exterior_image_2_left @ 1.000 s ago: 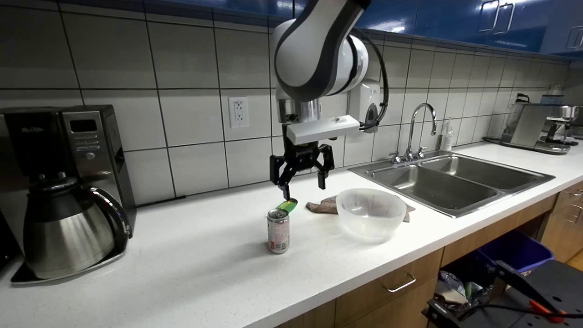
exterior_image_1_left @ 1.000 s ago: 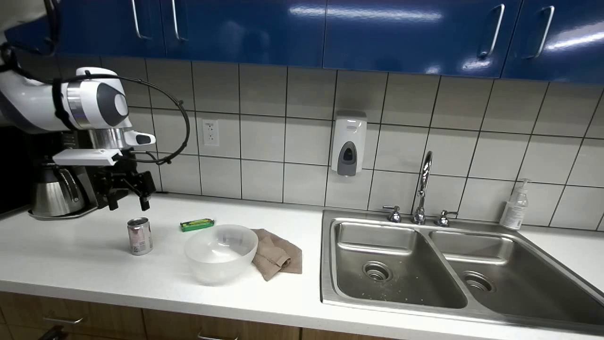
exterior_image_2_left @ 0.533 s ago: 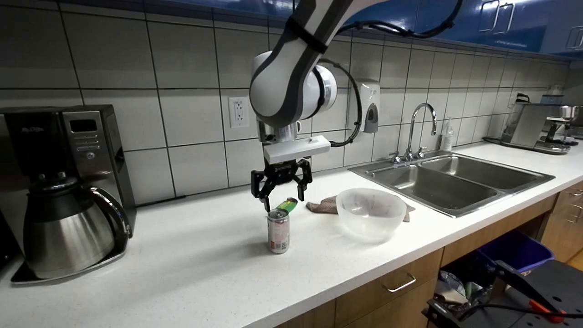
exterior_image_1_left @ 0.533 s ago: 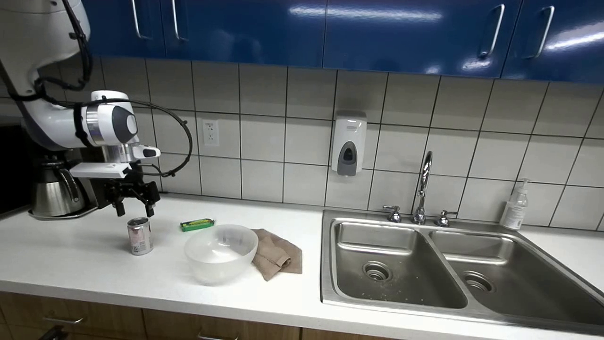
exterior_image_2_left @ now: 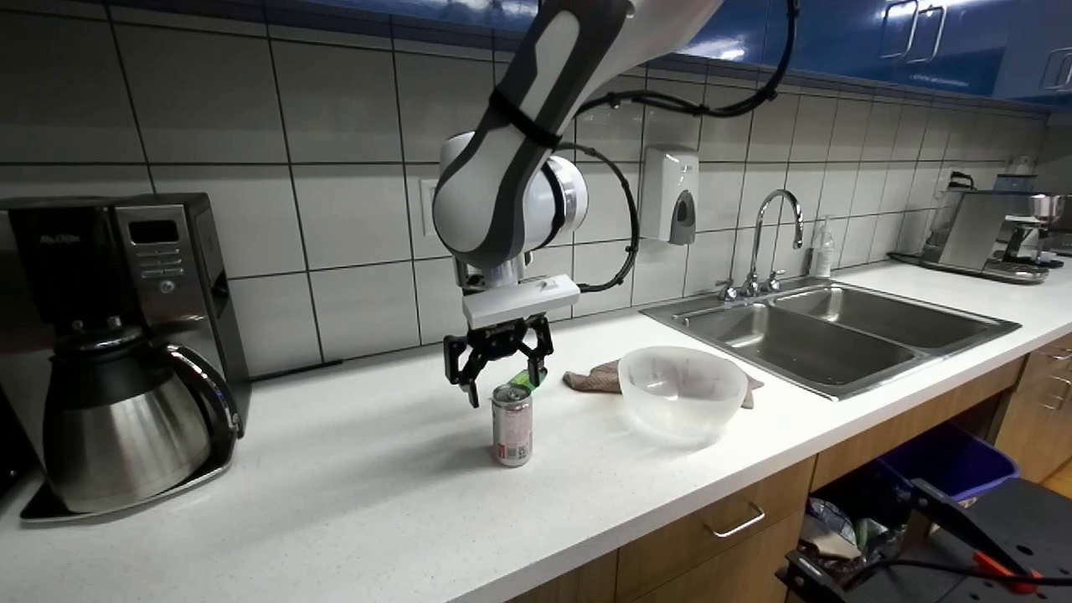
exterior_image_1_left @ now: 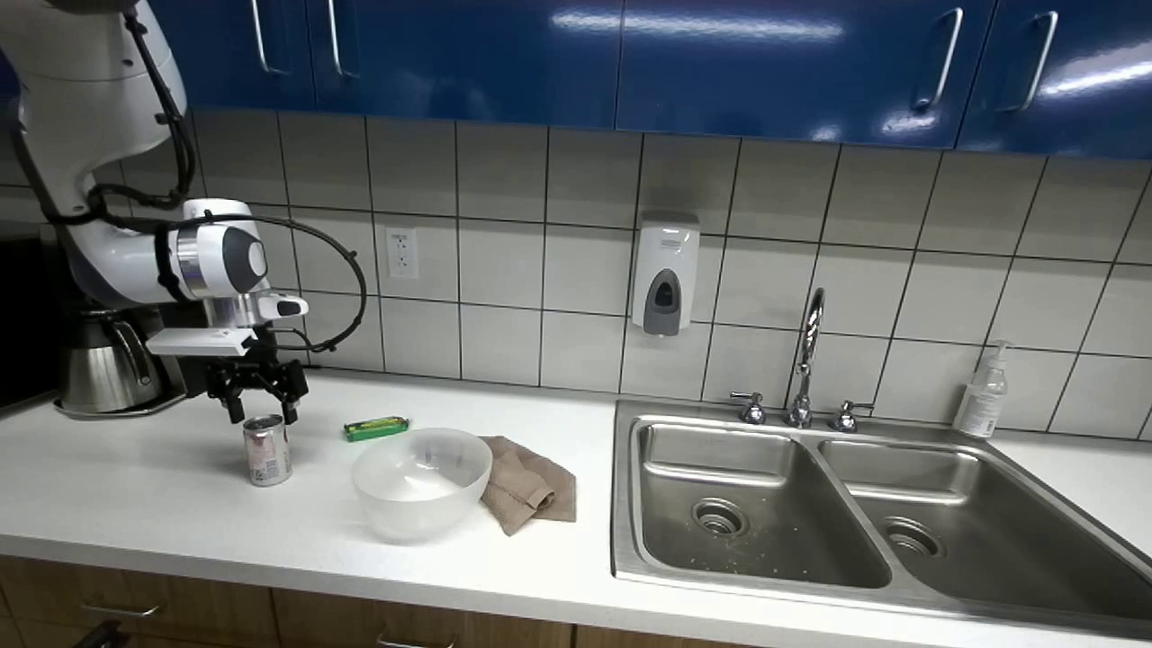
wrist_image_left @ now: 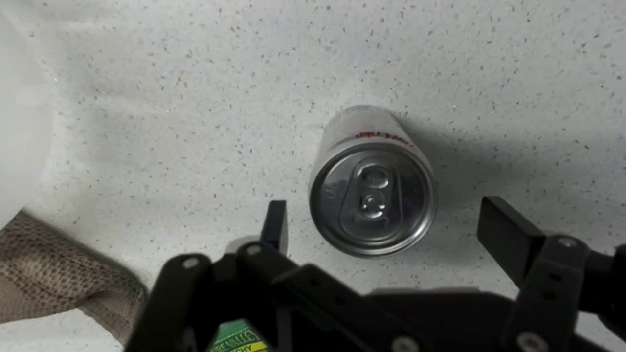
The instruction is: Put the can in the bowl
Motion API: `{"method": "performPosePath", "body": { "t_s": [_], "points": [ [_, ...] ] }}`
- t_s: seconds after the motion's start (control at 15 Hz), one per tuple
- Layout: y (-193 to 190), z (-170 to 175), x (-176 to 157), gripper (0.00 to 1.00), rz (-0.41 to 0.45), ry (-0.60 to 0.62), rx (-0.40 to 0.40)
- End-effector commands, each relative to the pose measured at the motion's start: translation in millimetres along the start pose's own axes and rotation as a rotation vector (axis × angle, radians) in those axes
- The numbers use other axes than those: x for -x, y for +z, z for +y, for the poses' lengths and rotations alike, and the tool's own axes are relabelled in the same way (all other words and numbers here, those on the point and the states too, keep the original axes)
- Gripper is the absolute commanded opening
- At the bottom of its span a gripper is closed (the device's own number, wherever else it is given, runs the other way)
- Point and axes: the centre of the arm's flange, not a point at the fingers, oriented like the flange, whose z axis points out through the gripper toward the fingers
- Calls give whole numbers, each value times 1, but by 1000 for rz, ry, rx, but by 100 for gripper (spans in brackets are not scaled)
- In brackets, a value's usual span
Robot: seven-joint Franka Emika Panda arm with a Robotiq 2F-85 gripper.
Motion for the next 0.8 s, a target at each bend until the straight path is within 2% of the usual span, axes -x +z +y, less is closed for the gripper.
{"method": "performPosePath", "body": {
  "t_s": [0.0, 0.73],
  "points": [
    [4, -5, -7, 100, -16, 24, 7],
    [30, -6, 4, 100, -61, 19, 26]
  ]
}}
